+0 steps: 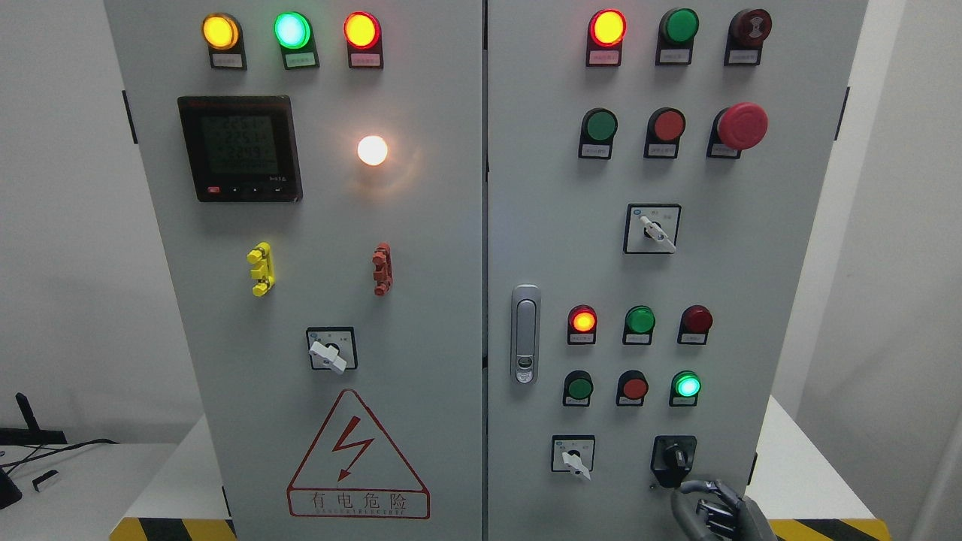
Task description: Trip black knob to open circuit
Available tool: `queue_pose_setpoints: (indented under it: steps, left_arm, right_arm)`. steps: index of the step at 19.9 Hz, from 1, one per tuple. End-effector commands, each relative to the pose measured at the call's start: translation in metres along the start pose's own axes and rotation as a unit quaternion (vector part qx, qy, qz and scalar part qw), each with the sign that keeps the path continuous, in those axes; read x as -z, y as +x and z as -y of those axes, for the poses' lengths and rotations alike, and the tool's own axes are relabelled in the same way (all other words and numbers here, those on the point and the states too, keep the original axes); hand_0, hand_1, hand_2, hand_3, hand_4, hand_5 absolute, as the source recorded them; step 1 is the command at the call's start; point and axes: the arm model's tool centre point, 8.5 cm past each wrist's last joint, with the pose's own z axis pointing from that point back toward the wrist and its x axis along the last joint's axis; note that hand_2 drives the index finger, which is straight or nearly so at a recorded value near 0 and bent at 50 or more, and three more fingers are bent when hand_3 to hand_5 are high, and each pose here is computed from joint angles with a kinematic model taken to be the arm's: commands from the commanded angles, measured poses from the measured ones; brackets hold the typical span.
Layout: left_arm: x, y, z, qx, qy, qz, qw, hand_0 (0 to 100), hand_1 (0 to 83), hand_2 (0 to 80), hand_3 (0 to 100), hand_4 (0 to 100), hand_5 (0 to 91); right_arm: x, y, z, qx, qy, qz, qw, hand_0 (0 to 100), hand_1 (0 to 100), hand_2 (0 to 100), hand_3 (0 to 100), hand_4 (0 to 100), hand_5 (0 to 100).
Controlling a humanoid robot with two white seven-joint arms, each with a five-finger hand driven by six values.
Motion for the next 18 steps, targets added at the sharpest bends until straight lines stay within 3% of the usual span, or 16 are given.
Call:
queue_pose_setpoints:
  steps: [1,8,12,16,18]
  left_arm:
    - [0.0,0.0,0.0,0.015,-0.002,0.001,1.0,12,38.9,0.0,0,0,0.0]
    - [0.0,0.0,0.001,0.015,-0.003,0.001,1.0,12,38.9,0.0,0,0,0.0]
    - [0.0,0.0,0.0,0.015,-0.002,0.001,1.0,12,38.9,0.0,0,0,0.0]
    - [0.0,0.0,0.0,0.015,-0.002,0.001,1.0,12,38.9,0.0,0,0,0.0]
    - [0.0,0.0,0.0,0.015,-0.002,0.001,1.0,12,38.9,0.0,0,0,0.0]
  right_arm:
    - [-0.009,-0.012,0.022,0.002,-0.029,-0.014,0.999,47,75,47,100,98,90]
    - [-0.035,-0.036,0.042,-0.001,-0.05,-0.037,0.998,47,75,47,100,96,89]
    - [-0.097,-0.083,0.06,-0.026,-0.049,-0.065,0.996,49,69,52,98,90,87]
    - [-0.173,-0.115,0.088,-0.034,-0.073,-0.074,0.994,42,45,53,82,74,77]
    - [-0.206,-0.111,0.095,-0.015,-0.075,-0.064,0.995,38,20,45,64,57,55]
